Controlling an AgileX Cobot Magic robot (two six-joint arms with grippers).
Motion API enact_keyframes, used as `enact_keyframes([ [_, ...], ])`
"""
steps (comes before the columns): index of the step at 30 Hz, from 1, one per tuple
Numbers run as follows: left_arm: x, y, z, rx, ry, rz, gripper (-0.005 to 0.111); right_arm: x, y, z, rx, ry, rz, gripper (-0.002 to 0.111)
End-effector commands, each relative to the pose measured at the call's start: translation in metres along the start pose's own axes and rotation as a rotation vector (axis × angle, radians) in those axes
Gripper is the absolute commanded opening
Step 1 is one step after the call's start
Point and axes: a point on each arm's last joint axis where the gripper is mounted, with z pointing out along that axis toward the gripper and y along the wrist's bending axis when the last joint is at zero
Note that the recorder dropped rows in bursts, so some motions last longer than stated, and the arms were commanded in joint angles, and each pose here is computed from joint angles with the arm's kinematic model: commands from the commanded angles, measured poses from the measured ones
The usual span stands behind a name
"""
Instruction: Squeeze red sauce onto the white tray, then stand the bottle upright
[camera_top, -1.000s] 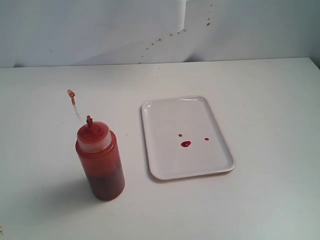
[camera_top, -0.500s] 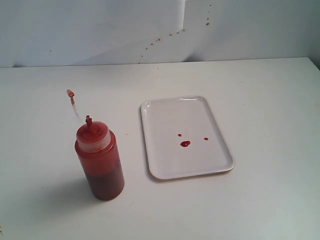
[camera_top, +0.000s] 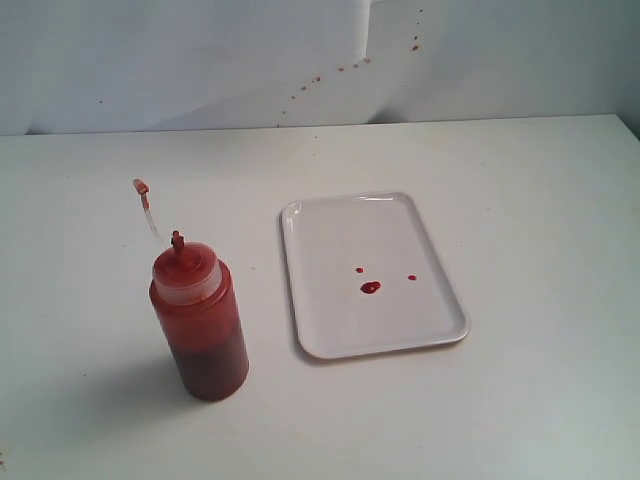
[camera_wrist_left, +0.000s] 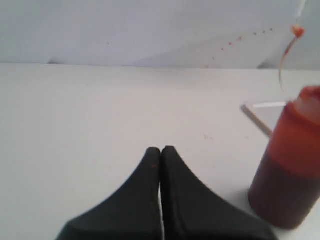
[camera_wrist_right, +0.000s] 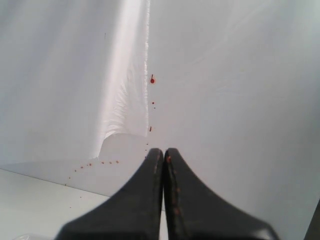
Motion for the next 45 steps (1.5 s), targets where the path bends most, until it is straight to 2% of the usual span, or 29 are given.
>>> enact_keyframes([
  [1, 0.005, -0.005, 0.002, 0.063, 0.002, 0.080, 0.000, 0.001, 0.000, -0.001, -0.003, -0.002, 0.001, 0.000],
  [11, 0.006, -0.005, 0.002, 0.062, 0.013, 0.089, 0.000, 0.001, 0.000, -0.001, -0.003, -0.002, 0.001, 0.000],
  [13, 0.007, -0.003, 0.002, 0.029, 0.018, 0.087, 0.000, 0.001, 0.000, -0.001, -0.003, -0.002, 0.003, 0.000],
  [18, 0.006, 0.006, 0.001, -0.148, 0.009, 0.020, 0.000, 0.001, -0.001, -0.001, 0.008, 0.001, 0.002, 0.000],
  [21, 0.006, 0.008, 0.001, -0.193, 0.004, -0.014, 0.000, 0.001, -0.001, -0.001, 0.008, 0.001, 0.002, 0.000],
  [45, 0.005, 0.009, 0.001, -0.197, -0.005, -0.010, 0.000, 0.001, -0.001, -0.001, 0.008, 0.001, 0.000, 0.000],
])
